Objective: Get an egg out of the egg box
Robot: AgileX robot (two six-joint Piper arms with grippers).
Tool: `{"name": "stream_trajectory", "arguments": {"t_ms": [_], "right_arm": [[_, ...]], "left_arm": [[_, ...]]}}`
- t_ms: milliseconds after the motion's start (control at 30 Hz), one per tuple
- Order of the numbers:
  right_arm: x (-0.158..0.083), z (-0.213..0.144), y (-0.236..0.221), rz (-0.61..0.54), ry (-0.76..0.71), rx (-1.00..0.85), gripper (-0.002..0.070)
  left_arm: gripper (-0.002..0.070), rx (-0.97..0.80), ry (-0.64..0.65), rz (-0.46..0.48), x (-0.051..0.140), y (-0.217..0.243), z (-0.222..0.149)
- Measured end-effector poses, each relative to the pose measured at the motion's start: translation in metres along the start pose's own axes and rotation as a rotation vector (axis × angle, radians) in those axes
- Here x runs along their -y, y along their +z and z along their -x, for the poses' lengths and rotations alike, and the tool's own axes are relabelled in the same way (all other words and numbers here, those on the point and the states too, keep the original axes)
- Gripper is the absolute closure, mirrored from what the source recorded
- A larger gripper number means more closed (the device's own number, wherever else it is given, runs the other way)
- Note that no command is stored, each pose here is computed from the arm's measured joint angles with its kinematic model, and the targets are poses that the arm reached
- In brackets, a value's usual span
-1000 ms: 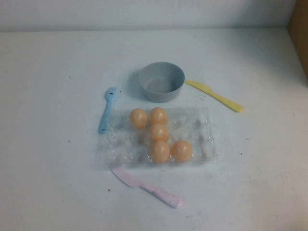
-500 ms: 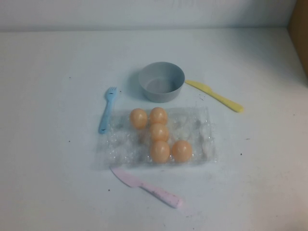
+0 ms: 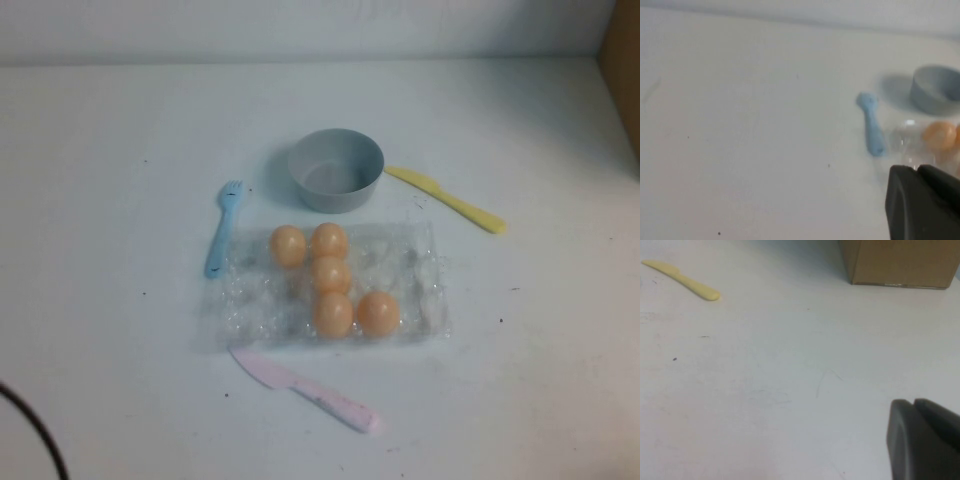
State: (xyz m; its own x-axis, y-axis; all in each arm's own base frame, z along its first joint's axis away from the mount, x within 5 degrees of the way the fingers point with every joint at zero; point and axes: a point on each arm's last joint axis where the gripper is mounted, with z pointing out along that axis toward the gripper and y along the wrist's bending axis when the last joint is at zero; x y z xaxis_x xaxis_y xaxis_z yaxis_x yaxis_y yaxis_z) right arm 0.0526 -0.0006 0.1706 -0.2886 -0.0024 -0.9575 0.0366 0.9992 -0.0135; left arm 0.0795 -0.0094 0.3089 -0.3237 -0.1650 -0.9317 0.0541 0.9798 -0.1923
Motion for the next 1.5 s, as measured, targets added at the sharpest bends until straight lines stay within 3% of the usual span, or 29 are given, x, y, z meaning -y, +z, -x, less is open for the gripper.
{"name": "stream_trajectory", "arguments": {"t_ms": [167,367,700,967,1100,1333,1500], "right_arm": [[0.000,0.000,0.000,0.000,0.000,0.000,0.0693],[0.000,0.000,0.000,0.000,0.000,0.000,0.0693],[0.000,0.000,0.000,0.000,0.000,0.000,0.0693],[0.000,0.000,0.000,0.000,0.000,0.000,0.0693],[0.000,0.000,0.000,0.000,0.000,0.000,0.0693],[0.000,0.000,0.000,0.000,0.000,0.000,0.0693],[0.000,0.000,0.000,0.000,0.000,0.000,0.0693]], "left_arm": [[0.0680,-0.295,0.261,-0.047,0.018,0.038,0.033],[0.0679,-0.541,0.487,-0.118,0.038,0.094,0.056],[0.0680,-0.663,0.607,-0.226,0.086,0.182,0.081],[0.0677,-0.788,0.737,-0.312,0.119,0.226,0.079],[0.0615,-0.828,0.869,-0.388,0.133,0.243,0.070],[0.0398,-0.824,1.165,-0.551,0.142,0.261,0.050],[0.0347,-0.762,1.245,-0.590,0.147,0.271,0.045]]}}
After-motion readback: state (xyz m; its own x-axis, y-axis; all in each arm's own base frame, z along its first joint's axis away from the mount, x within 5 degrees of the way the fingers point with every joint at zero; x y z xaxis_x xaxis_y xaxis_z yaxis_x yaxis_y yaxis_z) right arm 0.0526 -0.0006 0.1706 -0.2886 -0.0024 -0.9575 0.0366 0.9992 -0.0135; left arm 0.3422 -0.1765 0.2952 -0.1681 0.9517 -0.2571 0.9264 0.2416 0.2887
